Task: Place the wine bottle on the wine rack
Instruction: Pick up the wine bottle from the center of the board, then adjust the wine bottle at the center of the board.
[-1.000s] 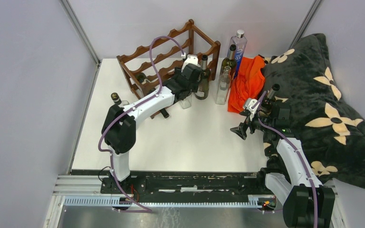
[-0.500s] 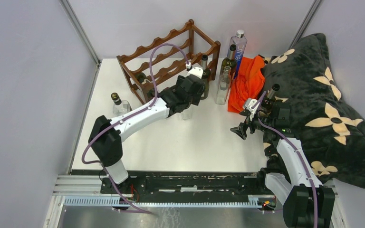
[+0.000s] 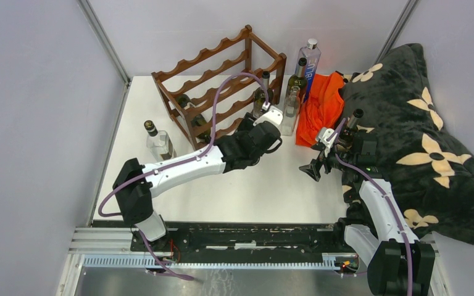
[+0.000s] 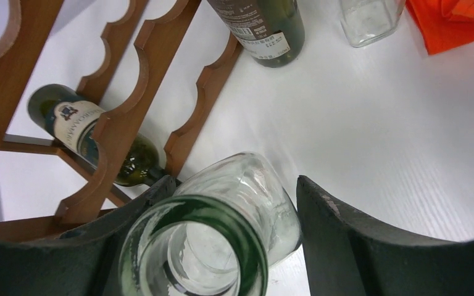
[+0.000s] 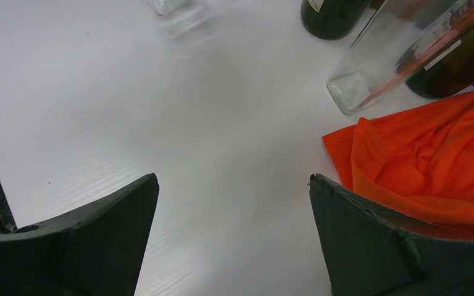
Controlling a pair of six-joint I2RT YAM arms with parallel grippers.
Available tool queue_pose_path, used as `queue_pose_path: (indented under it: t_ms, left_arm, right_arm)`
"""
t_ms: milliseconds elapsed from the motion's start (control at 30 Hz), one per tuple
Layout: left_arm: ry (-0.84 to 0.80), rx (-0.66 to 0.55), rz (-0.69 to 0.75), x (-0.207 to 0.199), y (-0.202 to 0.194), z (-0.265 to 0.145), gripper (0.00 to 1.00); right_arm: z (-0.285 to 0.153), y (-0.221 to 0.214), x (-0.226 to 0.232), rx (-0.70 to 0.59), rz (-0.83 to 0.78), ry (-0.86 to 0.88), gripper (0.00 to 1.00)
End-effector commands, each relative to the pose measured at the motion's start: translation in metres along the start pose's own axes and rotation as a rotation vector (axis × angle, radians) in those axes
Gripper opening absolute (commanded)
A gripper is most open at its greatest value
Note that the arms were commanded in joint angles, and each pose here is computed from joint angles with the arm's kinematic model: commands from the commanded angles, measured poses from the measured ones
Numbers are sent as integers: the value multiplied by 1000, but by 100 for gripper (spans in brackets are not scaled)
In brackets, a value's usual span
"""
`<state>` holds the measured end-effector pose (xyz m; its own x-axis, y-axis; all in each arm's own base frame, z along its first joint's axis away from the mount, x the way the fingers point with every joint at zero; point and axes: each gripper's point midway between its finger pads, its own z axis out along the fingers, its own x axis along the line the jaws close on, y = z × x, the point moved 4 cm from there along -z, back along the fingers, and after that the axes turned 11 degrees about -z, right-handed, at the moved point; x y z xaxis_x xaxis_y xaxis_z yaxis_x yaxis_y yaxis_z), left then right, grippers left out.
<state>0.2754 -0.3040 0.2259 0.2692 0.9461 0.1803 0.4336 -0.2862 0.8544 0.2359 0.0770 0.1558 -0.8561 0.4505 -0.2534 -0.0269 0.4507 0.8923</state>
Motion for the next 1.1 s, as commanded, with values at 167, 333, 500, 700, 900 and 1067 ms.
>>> queue_pose_path:
  t_ms: [167,333,500,700,900,1067]
  left_arm:
    - [89,-123,209,3,17,1,2]
    - [76,-168,281,-4,21,9,2]
    - [66,-220,364,-8,23,16,2]
    - [50,-277,486,-9,22,24,2]
    - [69,-296,592,-12,18,42,2]
    - [90,-298,647,-10,16,52,2]
  right_arm:
    - [-1,3,-5,-7,-35,-15,98]
    - [-1,3,-5,-7,-39,-17,98]
    - [-1,3,-5,-7,-41,-19,98]
    - [-1,4,-5,-9,-41,-17,98]
    - [-1,4,-5,-7,-43,-19,98]
    - [-1,3,-5,-6,-42,-18,98]
